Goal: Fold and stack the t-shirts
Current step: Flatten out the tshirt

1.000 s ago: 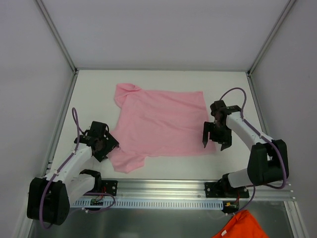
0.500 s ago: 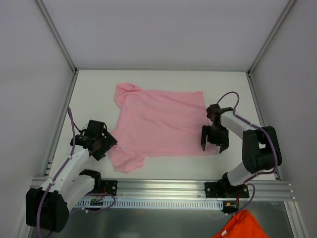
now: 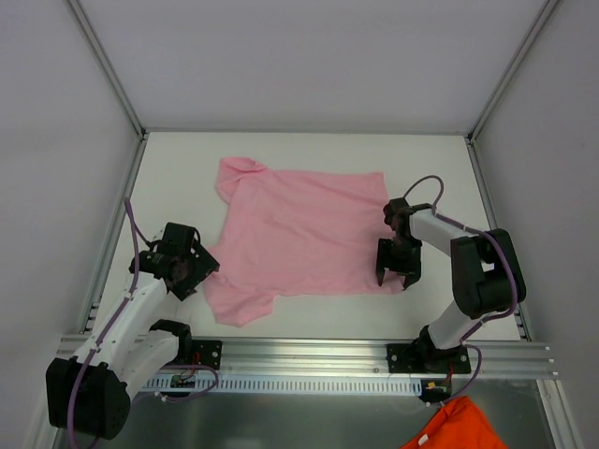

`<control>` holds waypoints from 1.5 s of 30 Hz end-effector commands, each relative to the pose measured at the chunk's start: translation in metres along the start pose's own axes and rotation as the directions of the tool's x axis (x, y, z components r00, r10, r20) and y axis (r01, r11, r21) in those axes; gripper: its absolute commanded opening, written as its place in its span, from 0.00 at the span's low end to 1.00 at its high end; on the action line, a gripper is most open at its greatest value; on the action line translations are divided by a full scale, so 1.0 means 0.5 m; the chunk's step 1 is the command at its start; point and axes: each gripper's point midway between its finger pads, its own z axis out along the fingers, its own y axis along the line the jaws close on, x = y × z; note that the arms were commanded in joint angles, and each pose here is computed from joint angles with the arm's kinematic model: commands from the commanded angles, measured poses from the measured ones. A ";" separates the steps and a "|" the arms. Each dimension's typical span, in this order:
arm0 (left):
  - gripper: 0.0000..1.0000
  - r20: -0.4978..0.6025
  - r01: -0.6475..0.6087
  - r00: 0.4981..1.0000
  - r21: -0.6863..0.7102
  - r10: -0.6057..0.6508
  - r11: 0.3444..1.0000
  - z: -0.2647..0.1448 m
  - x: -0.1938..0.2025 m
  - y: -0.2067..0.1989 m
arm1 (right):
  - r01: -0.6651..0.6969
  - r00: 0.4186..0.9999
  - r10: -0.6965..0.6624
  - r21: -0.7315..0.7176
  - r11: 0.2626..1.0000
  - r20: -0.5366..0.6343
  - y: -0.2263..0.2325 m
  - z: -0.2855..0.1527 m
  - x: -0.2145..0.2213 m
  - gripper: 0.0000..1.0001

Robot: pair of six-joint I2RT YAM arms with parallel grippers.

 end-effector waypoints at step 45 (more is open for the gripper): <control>0.77 0.041 -0.048 0.998 0.138 0.042 0.989 -0.039 -0.046 -0.088 | 0.064 0.919 -0.098 0.099 0.993 0.383 0.033 -0.224 -0.241 0.81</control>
